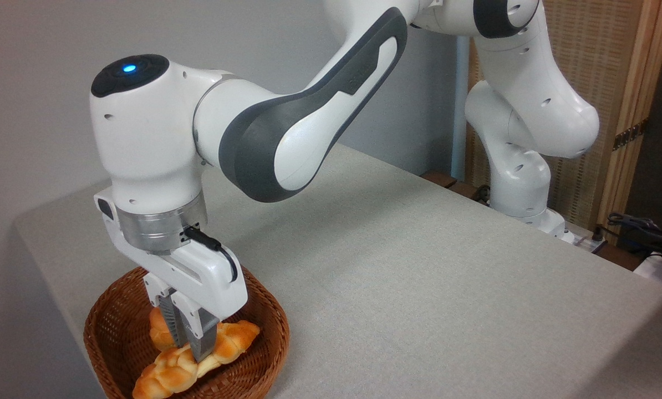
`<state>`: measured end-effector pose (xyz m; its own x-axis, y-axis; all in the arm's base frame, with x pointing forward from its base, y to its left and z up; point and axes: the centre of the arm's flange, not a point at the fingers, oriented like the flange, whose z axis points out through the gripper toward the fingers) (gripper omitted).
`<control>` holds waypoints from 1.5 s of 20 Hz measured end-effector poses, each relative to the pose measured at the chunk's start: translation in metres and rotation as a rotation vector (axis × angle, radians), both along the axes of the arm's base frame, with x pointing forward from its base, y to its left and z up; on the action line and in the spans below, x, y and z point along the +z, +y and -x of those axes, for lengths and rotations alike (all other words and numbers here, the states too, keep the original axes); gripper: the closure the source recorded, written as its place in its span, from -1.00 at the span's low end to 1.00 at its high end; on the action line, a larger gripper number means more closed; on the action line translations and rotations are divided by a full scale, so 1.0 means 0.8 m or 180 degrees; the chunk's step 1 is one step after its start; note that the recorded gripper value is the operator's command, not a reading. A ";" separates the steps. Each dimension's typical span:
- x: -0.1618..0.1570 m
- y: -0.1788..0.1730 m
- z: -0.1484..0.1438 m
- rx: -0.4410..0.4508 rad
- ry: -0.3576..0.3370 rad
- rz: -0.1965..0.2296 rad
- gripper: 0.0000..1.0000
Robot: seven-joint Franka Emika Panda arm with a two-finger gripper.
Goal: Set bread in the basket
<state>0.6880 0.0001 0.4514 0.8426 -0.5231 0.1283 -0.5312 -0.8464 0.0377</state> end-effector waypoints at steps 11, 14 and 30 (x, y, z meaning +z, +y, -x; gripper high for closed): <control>0.071 -0.009 0.022 -0.0096 -0.0013 0.0033 -1.00; 0.147 -0.028 0.075 -0.0297 0.0100 0.0065 -1.00; 0.179 -0.017 0.185 -0.0740 0.0254 -0.0276 -1.00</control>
<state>0.5403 -0.0134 0.5946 0.7040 -0.7101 0.0124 -0.7102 -0.7038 0.0198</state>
